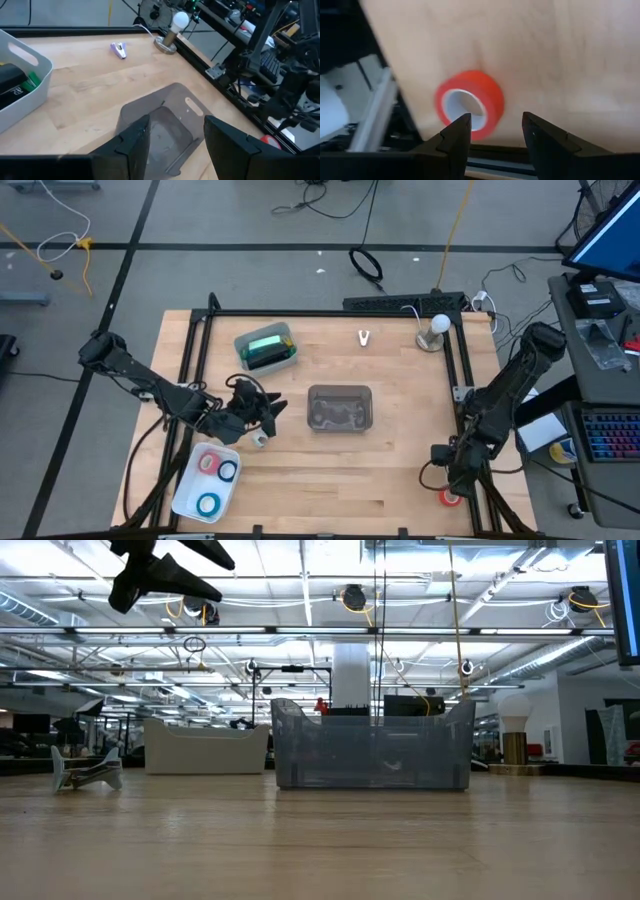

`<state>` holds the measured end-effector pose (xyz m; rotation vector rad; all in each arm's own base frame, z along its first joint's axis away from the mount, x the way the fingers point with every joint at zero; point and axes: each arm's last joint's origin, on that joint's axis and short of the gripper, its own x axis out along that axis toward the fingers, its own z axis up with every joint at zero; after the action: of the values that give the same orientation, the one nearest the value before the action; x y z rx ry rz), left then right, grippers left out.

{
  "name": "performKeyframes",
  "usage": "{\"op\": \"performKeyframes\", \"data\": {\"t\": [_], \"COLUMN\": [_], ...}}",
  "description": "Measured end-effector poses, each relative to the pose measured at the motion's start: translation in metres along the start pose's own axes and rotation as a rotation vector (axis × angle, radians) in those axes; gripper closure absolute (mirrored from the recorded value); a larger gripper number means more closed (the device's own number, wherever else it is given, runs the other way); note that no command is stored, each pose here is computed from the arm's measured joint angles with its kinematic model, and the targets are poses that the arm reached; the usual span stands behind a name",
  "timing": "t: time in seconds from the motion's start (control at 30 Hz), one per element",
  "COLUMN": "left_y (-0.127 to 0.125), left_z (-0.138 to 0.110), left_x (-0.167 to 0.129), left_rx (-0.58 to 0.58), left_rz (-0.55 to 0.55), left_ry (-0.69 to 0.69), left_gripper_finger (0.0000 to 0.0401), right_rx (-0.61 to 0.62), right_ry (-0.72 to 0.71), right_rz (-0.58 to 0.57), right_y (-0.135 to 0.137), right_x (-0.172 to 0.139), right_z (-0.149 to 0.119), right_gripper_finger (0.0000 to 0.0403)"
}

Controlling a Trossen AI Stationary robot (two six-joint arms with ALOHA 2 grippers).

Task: Pick and place Stapler, Stapler remover, tape
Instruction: Put the orange tape into the white bin

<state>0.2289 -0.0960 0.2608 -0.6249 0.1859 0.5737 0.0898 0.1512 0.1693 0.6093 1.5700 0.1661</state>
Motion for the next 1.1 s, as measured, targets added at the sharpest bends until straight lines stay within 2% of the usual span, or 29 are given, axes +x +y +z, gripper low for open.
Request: {"op": "performKeyframes", "data": {"t": [0.1, 0.27, 0.43, 0.7, 0.8, 0.97, 1.1], "left_y": [0.001, 0.001, 0.001, 0.002, 0.002, 0.003, 0.002], "left_z": [0.001, 0.001, 0.001, 0.001, 0.001, 0.001, 0.001], "left_x": [0.002, 0.002, 0.002, 0.003, 0.003, 0.003, 0.003], "left_rx": [-0.003, -0.005, 0.018, 0.172, 0.254, 0.402, 0.441], "left_rz": [-0.001, 0.001, 0.001, 0.011, 0.012, 0.012, 0.011], "left_ry": [0.009, 0.008, 0.008, 0.005, 0.006, 0.009, 0.010], "left_gripper_finger": [0.0217, 0.0217, 0.0217, 0.0217, 0.0217, 0.0217, 0.0217], "right_rx": [-0.003, -0.034, -0.006, 0.113, 0.156, 0.157, 0.141], "right_ry": [0.015, 0.018, 0.042, 0.052, 0.040, 0.026, 0.000], "right_rz": [-0.024, 0.005, -0.090, -0.240, -0.256, -0.235, -0.177], "right_y": [-0.002, 0.007, 0.005, -0.006, -0.008, -0.007, -0.006], "right_x": [0.007, 0.020, 0.038, 0.055, 0.054, 0.049, 0.039], "right_z": [-0.003, -0.003, -0.002, 0.001, 0.002, 0.004, 0.011], "right_gripper_finger": [0.0234, 0.0234, 0.0234, 0.0237, 0.0263, 0.0364, 0.0374]}}
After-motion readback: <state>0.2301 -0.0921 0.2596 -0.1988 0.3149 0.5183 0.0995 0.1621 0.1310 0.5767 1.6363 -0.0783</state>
